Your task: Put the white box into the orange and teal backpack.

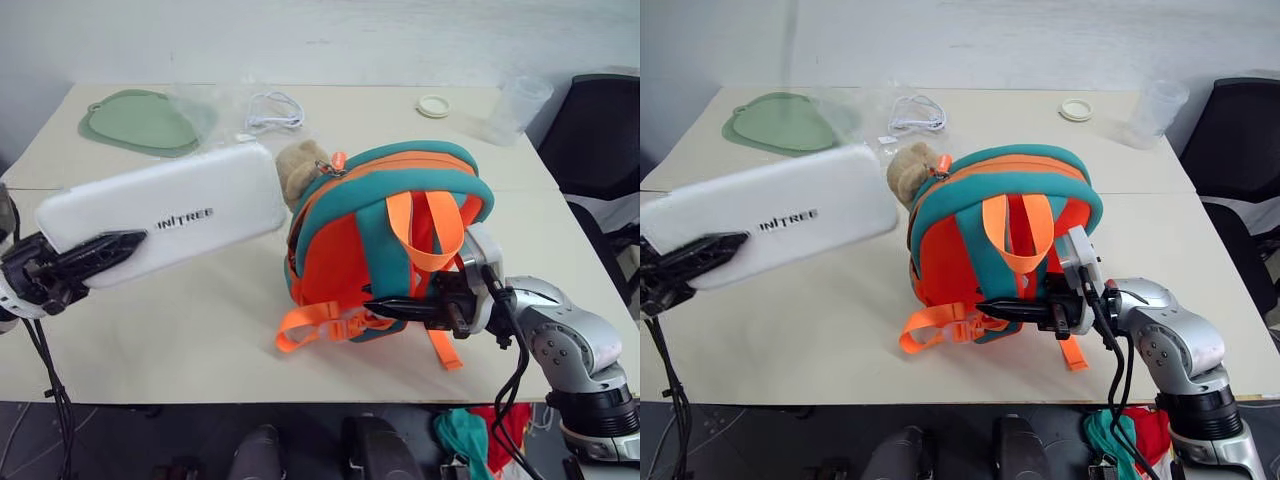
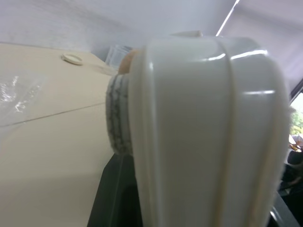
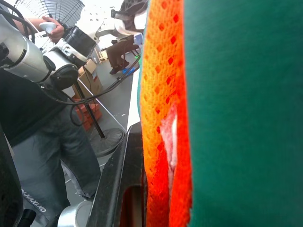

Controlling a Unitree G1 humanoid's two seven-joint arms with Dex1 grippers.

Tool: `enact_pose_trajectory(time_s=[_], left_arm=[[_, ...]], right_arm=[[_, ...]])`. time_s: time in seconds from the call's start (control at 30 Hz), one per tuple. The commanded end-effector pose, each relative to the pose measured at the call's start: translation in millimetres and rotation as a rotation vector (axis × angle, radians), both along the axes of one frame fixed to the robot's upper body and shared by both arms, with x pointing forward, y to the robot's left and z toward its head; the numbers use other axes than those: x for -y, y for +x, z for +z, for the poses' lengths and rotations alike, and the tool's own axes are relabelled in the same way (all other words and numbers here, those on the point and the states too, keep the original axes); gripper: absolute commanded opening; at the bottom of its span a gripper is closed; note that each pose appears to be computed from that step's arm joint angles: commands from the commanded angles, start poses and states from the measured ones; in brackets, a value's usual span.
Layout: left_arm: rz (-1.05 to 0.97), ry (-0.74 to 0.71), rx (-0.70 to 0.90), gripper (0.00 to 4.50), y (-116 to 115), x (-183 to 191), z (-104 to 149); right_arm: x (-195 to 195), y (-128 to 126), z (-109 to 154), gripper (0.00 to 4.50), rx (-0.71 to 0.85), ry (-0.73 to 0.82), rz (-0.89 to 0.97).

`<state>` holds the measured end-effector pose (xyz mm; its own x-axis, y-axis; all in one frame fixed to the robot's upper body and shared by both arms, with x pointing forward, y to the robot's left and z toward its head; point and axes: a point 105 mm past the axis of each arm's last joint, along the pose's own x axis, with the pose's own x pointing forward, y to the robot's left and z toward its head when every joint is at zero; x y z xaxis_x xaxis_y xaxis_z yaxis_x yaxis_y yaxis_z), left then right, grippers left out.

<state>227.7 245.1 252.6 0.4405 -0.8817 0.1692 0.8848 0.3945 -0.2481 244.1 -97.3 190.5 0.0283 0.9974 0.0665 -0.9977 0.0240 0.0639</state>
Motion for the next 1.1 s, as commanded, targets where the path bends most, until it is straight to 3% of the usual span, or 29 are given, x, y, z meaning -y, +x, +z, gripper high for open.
enact_pose_trajectory(time_s=[0.03,0.4,0.87,0.97,1.1], left_arm=[[-0.050,0.046,0.023,1.20,-5,9,-4],[-0.012,0.145,0.143,1.20,21,12,-11],[-0.247,0.512,0.315,1.20,21,53,-24],[-0.194,0.526,0.374,1.20,38,65,-16],[-0.236,0.420,0.408,1.20,49,91,11]], right_arm=[[1,-2,5,0.65,0.026,0.008,0.010],[0,-4,3,0.65,0.013,0.007,0.010],[-3,-5,1,0.65,0.007,0.006,0.014],[-3,-5,1,0.65,0.006,0.007,0.017],[-5,-6,0,0.65,-0.001,-0.001,0.036]])
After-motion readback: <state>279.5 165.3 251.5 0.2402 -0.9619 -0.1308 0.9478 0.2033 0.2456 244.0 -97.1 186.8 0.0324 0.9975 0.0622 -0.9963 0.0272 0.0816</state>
